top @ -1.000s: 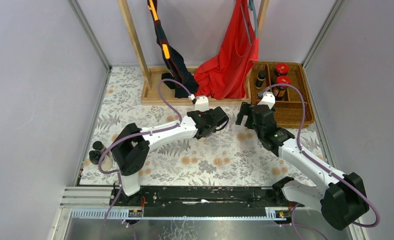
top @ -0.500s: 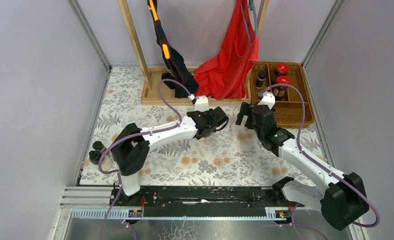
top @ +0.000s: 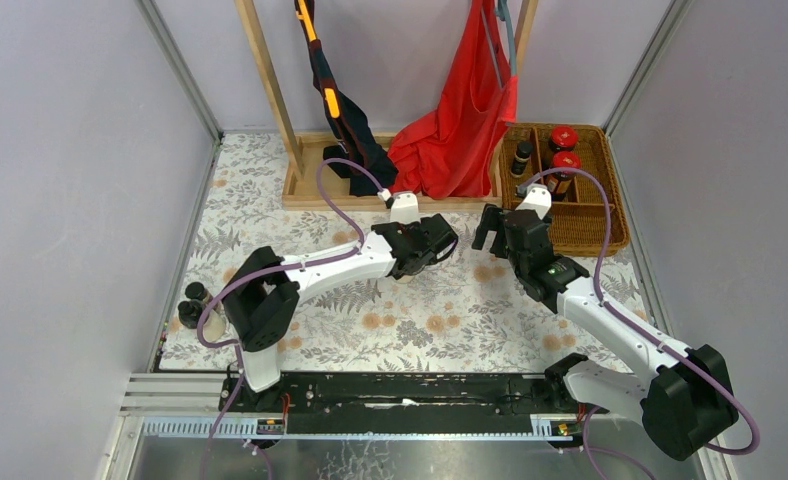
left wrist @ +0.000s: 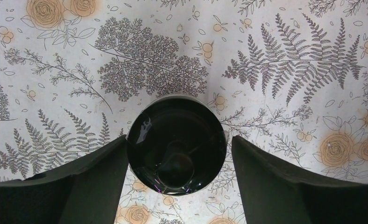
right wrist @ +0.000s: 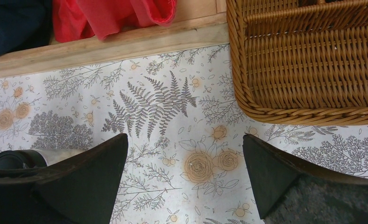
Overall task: Organize the condiment bottles
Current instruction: Move the bottle to the center of the board.
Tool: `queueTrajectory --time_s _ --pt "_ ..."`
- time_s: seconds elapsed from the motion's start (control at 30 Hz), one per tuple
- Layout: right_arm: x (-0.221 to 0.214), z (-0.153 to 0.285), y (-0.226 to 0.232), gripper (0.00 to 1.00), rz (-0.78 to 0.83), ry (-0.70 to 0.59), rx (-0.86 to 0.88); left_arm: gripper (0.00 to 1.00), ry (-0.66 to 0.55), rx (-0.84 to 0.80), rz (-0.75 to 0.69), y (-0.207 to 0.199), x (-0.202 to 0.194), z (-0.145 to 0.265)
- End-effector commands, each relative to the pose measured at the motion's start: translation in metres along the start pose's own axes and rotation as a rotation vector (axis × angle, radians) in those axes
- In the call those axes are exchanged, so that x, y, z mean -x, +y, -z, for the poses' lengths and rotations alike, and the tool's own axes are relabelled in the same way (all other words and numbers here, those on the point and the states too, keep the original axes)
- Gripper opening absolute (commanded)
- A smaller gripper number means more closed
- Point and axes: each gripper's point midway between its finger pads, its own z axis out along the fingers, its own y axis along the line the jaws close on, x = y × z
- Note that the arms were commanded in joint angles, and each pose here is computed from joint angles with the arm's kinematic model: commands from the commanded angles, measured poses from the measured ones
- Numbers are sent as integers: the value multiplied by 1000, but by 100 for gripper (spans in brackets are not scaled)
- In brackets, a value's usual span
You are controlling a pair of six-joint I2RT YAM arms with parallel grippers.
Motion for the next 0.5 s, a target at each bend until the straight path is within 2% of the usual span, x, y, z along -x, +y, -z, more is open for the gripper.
queueTrajectory --time_s 0.0,0.27,0.47 --pt "11 0 2 99 -16 -40 -13 78 -52 -42 25 -11 20 12" --pt "11 1 11 99 2 -30 40 84 -150 -83 53 -6 68 55" --pt "10 2 31 100 33 -9 143 84 -279 -95 83 30 102 92"
